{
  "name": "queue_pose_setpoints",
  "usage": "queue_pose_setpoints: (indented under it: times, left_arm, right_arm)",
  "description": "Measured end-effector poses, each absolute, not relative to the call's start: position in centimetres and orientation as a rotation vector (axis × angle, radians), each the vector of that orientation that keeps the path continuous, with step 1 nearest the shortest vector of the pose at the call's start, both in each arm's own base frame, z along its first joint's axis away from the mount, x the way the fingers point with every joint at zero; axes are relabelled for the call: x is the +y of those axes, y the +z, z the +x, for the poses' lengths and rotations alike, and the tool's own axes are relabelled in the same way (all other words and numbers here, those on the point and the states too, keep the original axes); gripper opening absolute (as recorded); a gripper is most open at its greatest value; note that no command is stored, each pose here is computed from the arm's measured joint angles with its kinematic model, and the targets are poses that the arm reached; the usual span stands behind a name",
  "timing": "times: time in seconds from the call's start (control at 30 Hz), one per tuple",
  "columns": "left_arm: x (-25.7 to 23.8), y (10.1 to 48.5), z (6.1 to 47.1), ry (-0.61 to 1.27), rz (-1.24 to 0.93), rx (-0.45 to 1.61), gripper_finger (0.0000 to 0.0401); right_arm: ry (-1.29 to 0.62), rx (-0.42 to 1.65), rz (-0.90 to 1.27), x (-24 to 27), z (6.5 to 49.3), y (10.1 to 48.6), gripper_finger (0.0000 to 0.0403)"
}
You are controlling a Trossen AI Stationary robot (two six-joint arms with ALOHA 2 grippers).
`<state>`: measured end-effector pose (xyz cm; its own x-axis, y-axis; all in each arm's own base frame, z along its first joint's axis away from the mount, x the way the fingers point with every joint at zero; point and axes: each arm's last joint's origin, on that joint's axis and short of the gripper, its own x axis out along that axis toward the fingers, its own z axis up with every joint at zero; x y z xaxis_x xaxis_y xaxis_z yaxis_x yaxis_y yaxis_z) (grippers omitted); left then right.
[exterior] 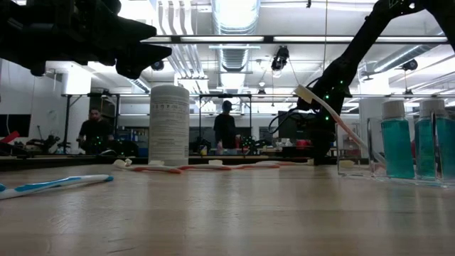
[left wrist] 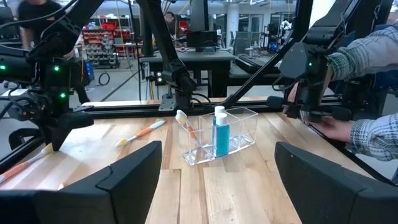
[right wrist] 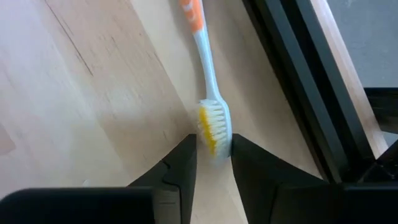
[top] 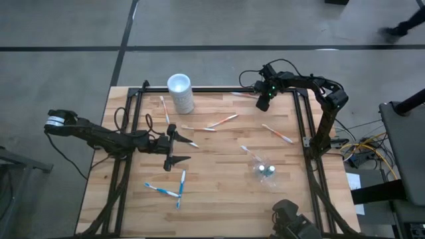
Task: Pick & Place toothbrushing station
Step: Put the orange toothbrush into the top section of the transparent organizer
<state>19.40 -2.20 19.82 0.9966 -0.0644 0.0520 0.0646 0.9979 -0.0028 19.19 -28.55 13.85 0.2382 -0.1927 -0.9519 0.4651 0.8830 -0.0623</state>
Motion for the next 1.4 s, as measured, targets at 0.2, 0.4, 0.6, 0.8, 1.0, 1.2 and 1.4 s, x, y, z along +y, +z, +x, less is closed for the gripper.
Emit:
queue_pose_setpoints:
  times: [0.2,0.4,0.6,0.8,1.0,1.2,1.4]
  left_arm:
    - [-2.2,19.8,19.4,-0.065,-0.005,-0.052,0.0319]
    - [-2.2,19.8,19.4,-0.064,-0.004,-0.051,0.0319]
    - [-2.2,19.8,19.4,-0.064,-0.005,-0.052,0.0319]
    - [-2.2,19.8,19.4,-0.064,-0.004,-0.052,0.0319]
    - [-2.2,19.8,19.4,-0.065,-0.005,-0.052,0.0319]
    - [-2.2,19.8,19.4,-0.065,-0.005,-0.052,0.0319]
    - [-2.2,19.8,19.4,-0.064,-0.005,-0.052,0.0319]
  right_arm:
    - [-0.456,1.254,0.255,-28.5,19.2,13.9,0.0061]
    - [-0.455,1.255,0.256,-28.5,19.2,13.8,0.0031]
    - [-0.457,1.255,0.25,-28.6,19.2,13.9,0.0016]
    - [-0.458,1.256,0.25,-28.6,19.2,13.9,0.0015]
    - [-0.473,1.25,0.273,-28.6,19.3,14.1,0.0014]
    - [-0.464,1.253,0.283,-28.8,19.4,14.9,0.0013]
    - [-0.462,1.266,0.307,-29.2,19.6,16.5,0.0013]
